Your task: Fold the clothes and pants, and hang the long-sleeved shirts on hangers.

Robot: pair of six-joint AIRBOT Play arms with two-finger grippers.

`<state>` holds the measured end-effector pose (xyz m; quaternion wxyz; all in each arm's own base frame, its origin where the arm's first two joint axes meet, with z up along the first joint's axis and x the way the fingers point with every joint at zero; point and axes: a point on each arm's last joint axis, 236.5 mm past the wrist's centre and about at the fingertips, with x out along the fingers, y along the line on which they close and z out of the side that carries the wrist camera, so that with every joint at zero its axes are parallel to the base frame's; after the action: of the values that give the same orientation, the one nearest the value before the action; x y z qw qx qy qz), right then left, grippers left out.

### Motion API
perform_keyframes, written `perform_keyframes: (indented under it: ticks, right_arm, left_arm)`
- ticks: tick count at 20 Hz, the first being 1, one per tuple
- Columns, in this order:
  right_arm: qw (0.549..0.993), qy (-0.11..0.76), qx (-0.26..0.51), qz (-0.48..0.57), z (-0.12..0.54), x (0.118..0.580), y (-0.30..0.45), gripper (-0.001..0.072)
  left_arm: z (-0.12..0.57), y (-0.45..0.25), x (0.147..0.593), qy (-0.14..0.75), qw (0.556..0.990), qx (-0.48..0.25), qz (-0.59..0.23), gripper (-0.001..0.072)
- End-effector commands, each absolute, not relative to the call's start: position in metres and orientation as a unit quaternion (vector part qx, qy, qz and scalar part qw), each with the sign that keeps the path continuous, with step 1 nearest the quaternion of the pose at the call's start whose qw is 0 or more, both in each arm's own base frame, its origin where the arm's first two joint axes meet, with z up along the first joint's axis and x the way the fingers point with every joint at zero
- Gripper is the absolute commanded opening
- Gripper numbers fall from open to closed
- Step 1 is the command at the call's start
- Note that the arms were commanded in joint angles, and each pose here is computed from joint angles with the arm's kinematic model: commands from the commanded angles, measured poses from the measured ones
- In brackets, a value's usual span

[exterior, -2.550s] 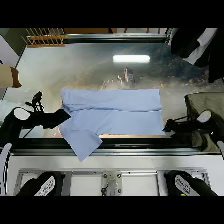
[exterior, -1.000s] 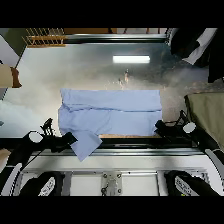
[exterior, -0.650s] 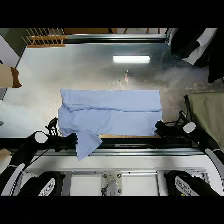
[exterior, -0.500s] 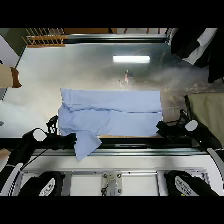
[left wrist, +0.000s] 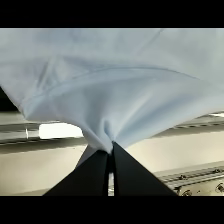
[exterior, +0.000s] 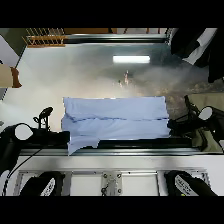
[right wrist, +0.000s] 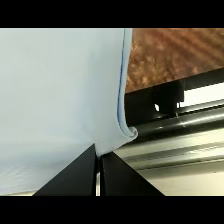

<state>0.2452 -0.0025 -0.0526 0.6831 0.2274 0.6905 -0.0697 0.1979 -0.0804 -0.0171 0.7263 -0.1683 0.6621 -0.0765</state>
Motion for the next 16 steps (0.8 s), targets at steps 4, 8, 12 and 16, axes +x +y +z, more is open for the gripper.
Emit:
perform_keyframes:
  ticks: [4,8,12,16]
  right_arm:
    - [0.681,0.698,0.210,-0.065,-0.036,0.291,-0.013,0.0014]
    - [0.686,0.699,0.195,-0.050,-0.039,0.337,-0.006,0.0014]
    - [0.689,0.694,0.203,-0.054,-0.047,0.381,-0.002,0.0014]
    - [0.705,0.669,0.231,-0.046,-0.055,0.421,0.004,0.0016]
  left_arm:
    - [-0.007,-0.080,0.272,0.659,0.732,-0.139,-0.101,0.0007]
    - [-0.016,-0.079,0.325,0.667,0.726,-0.125,-0.107,0.0007]
    - [-0.026,-0.077,0.373,0.663,0.731,-0.125,-0.103,0.0007]
    - [-0.037,-0.075,0.414,0.660,0.733,-0.129,-0.102,0.0007]
